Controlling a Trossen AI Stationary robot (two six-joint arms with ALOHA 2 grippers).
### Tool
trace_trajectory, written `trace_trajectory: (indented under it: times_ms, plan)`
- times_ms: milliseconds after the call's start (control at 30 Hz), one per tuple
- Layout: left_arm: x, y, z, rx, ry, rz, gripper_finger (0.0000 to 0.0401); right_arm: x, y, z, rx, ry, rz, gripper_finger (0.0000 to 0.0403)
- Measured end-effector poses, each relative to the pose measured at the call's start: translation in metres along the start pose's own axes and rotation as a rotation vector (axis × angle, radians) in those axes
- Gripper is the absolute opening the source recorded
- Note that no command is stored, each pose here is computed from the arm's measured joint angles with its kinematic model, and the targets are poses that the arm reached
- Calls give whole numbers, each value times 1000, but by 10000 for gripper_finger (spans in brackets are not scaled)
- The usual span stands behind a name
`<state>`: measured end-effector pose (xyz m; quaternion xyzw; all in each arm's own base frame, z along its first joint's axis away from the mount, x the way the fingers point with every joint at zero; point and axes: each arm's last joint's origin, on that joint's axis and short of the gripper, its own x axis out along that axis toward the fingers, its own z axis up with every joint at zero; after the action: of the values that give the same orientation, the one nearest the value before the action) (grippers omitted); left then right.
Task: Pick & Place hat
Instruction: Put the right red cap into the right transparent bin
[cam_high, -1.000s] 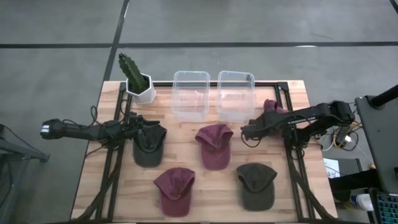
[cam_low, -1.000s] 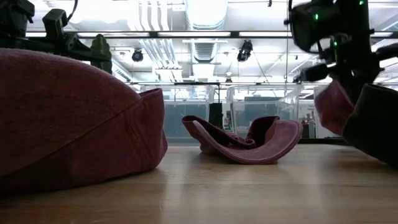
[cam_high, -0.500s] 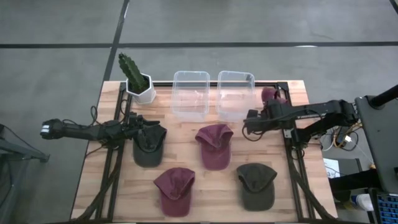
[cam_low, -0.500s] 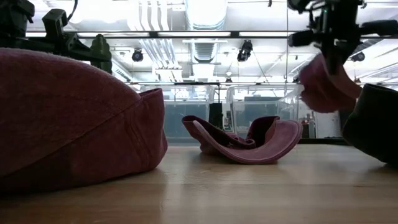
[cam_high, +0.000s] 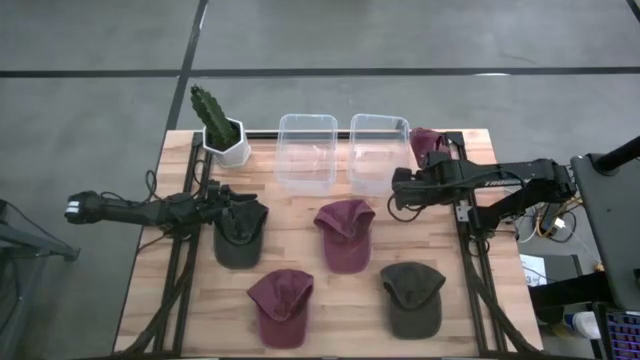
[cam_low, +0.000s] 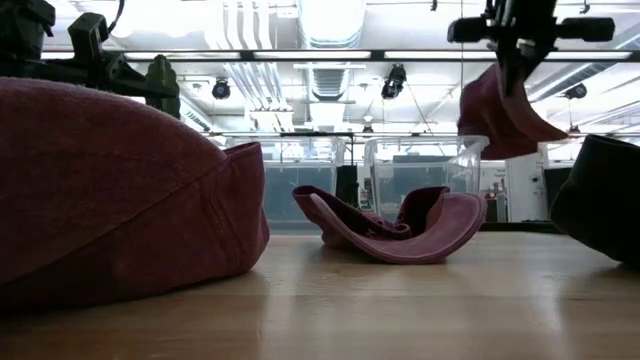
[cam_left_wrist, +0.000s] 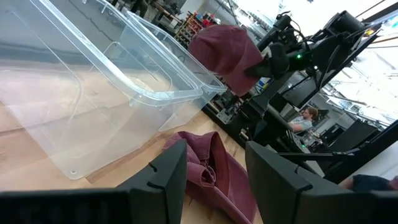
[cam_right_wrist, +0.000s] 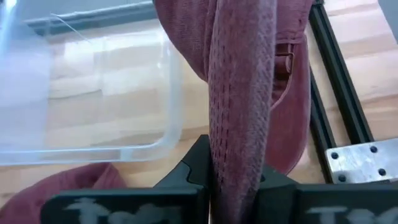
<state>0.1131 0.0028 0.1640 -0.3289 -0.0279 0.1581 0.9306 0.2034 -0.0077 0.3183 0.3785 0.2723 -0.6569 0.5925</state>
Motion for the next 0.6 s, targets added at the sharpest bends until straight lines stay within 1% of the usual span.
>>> trace_trajectory:
  times_ms: [267, 467, 600]
  plan:
    - [0, 0, 0, 0, 0, 0, 155, -17, 12, 11, -17, -57, 74, 14]
    - [0, 0, 0, 0, 0, 0, 155, -30, 31, 19, -51, -82, 123, 14]
    - [0, 0, 0, 0, 1, 1, 155, -35, 46, 28, -63, -95, 130, 14]
